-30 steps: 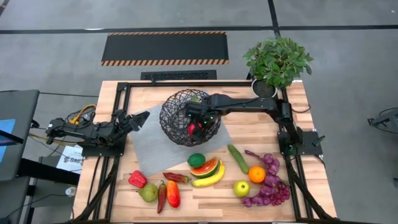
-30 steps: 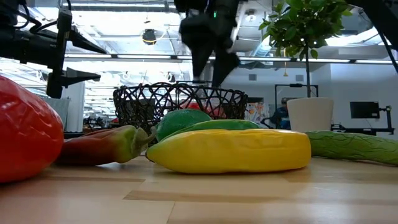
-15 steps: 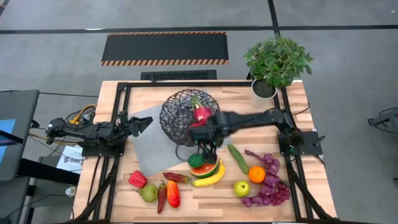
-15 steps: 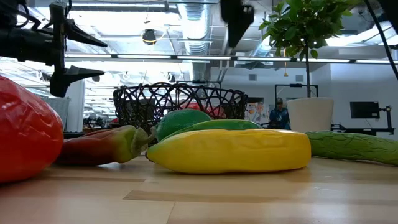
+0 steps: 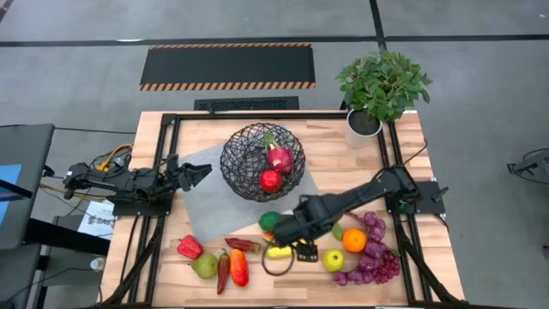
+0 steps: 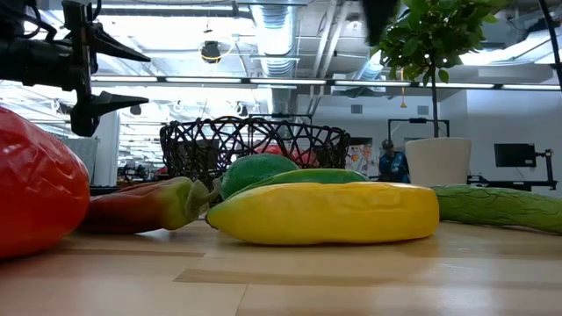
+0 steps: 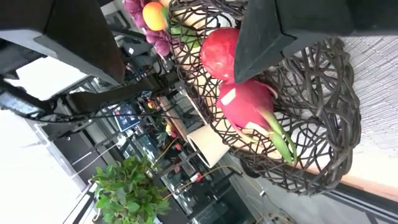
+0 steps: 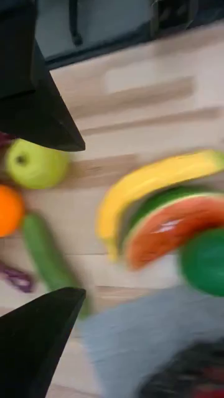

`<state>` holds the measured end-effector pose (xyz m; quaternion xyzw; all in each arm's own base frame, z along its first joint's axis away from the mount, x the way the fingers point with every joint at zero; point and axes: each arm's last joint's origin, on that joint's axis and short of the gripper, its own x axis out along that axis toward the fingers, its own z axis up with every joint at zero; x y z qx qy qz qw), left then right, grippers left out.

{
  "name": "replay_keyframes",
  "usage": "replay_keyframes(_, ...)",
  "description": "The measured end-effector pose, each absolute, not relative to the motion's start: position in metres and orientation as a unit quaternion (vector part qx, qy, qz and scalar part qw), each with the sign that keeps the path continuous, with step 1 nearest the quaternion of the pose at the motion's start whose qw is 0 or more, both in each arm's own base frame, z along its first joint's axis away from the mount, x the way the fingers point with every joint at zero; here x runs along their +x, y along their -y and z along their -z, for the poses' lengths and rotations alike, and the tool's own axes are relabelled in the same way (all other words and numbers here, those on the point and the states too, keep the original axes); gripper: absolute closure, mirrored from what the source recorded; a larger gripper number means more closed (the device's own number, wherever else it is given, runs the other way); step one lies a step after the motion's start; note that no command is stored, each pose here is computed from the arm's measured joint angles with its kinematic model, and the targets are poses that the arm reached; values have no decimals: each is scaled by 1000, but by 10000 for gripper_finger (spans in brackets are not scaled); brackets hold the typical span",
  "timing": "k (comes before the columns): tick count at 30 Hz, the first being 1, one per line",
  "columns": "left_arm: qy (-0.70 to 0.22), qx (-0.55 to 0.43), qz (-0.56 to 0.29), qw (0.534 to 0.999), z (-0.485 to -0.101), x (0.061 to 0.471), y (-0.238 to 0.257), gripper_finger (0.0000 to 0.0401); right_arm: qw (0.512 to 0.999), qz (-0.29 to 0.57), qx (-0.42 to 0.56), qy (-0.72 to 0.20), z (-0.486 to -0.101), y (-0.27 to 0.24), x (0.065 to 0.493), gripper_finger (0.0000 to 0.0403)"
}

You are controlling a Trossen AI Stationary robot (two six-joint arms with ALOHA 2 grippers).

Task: Build produce basket
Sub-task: Put the banana into the wired basket

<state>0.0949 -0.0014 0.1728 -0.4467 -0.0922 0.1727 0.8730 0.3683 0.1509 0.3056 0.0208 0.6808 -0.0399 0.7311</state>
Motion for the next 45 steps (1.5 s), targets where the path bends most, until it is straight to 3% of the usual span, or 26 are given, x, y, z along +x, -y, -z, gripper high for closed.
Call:
replay_keyframes(10,89,-451,-165,873,-173,95,2,112,742,81,125,-654,-274,-171,316,10)
replay_keyframes(15,88,-453,-162,872,-173,95,2,112,785,72,169,-591,-254,-170,300,10)
replay_keyframes(20,86,-456,-158,872,-173,95,2,112,828,25,124,-546,-227,-170,315,10)
replay_keyframes(28,83,-453,-154,874,-173,95,3,112,820,5,62,-570,-175,-160,348,10)
replay_keyframes(45,80,-454,-147,875,-173,96,3,112,814,-25,18,-580,-167,-177,341,63)
